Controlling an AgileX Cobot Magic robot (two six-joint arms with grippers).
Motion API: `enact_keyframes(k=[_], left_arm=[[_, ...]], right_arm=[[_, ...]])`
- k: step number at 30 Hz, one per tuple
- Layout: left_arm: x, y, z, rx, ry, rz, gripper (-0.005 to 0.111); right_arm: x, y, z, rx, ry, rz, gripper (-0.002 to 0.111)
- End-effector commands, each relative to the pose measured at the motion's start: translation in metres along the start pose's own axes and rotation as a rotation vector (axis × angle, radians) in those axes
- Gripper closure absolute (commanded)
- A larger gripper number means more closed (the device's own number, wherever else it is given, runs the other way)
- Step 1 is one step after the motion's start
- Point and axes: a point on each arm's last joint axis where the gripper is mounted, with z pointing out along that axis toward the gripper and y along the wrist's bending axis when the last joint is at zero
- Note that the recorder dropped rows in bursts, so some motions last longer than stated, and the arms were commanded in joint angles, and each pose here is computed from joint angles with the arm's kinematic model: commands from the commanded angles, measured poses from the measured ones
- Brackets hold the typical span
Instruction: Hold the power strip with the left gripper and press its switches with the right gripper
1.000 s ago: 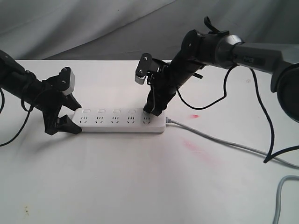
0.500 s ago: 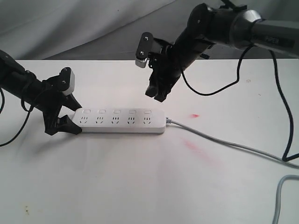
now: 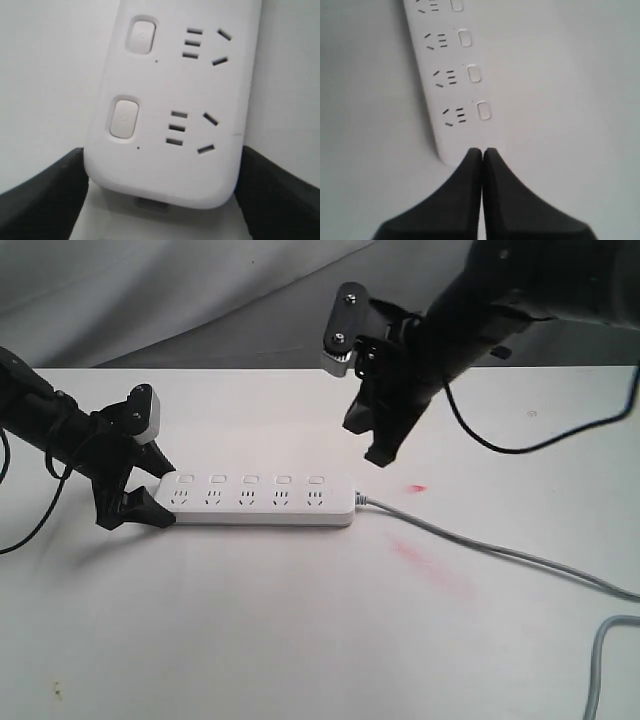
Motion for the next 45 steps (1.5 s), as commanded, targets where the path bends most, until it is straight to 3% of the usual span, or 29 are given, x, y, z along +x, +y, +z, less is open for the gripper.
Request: enact_keyframes(k=[1, 7, 14, 31, 45], left_arm=[[-0.002, 0.001, -0.001, -0.006, -0.005, 0.002, 0.049], [-0.002, 0.001, -0.001, -0.006, -0.005, 0.002, 0.049], [-0.002, 0.001, -0.001, -0.006, -0.005, 0.005, 0.049], [-0.002, 0.001, -0.001, -0.006, -0.005, 0.002, 0.049], [-0.002, 0.001, -0.001, -0.006, -0.005, 0.005, 0.049]], right_arm=[[0.017, 0.038, -0.037, 0.059, -0.064, 0.077, 0.108], [0.048, 0.093, -0.096, 0.236, -0.187, 0.14, 0.108], [0.07, 0.141, -0.146, 0.324, -0.288, 0.103, 0.108], [0.082, 0.16, -0.17, 0.401, -0.352, 0.088, 0.108], [0.147, 0.22, -0.209, 0.777, -0.422, 0.291, 0.108]])
